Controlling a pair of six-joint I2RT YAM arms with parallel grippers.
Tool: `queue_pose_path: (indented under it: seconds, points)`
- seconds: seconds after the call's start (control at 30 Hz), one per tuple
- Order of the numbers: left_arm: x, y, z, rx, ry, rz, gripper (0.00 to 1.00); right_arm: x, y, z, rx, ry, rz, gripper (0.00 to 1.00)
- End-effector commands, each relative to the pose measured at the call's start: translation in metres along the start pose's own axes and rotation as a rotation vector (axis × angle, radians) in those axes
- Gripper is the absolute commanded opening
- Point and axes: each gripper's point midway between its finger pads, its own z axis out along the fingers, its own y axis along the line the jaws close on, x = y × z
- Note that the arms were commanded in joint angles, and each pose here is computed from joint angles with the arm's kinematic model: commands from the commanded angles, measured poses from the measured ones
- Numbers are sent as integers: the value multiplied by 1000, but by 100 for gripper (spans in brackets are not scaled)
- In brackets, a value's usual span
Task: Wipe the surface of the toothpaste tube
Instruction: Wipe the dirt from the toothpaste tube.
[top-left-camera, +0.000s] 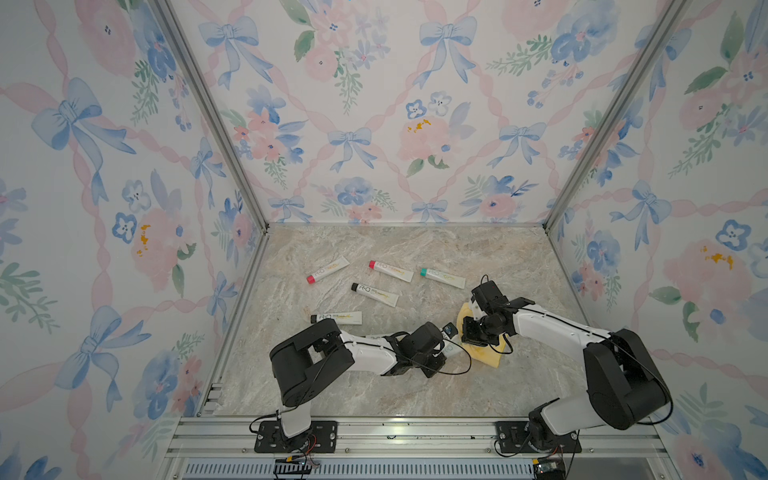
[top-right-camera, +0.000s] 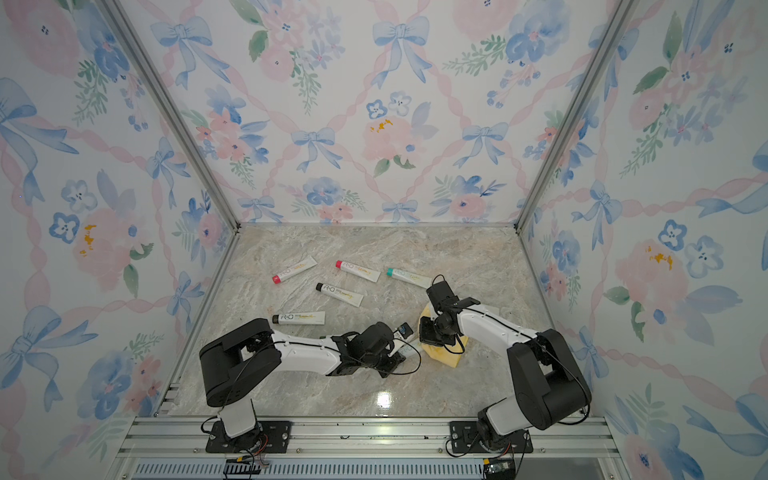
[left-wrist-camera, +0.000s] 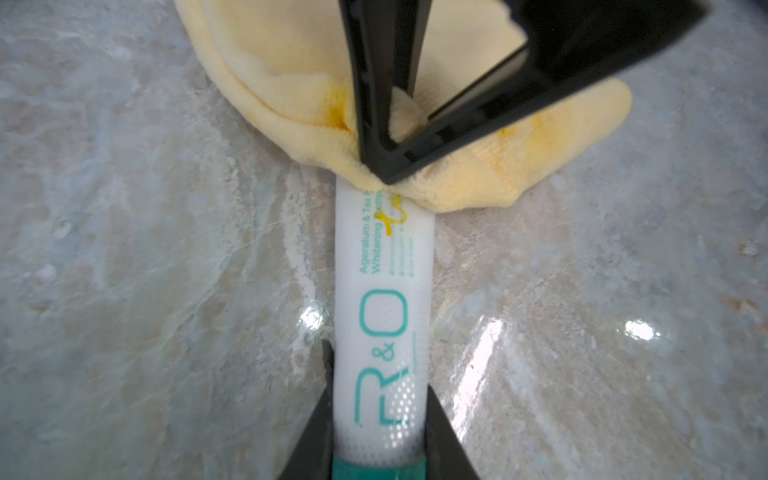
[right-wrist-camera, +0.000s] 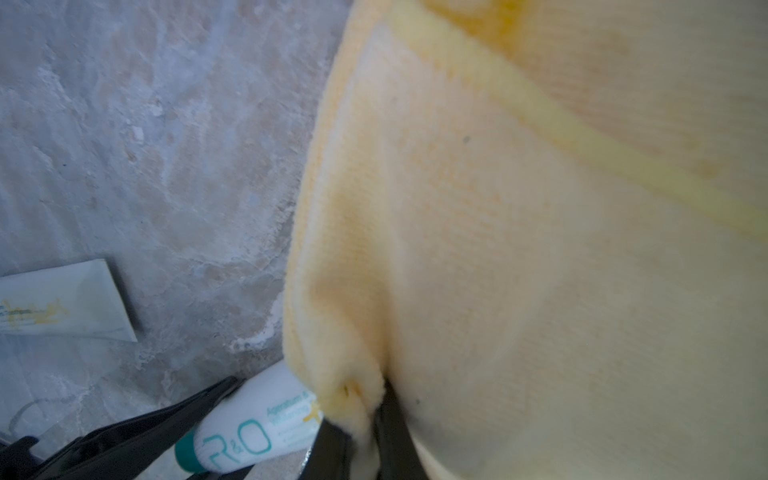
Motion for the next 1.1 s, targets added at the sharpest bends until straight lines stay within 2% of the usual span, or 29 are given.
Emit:
queue_pose_path:
  seconds: [0.0,0.17,0.4,0.67,0.83,1.07]
  points:
    - [48,9,1,-41,149,-3,20,10,-34,-1,166,29,-8,13]
    - [46,8,1,-39,144,-4,20,14,-37,3,151,34,6,13]
    - [36,4,4,-15,104,-11,19,32,9,13,-114,114,40,13]
    - [26,1,8,1,65,-20,18,51,38,21,-209,187,6,13]
    - [22,4,8,-6,43,-32,17,59,31,24,-176,205,-1,13]
    - [21,12,1,-18,19,-56,19,45,-18,12,24,120,13,13]
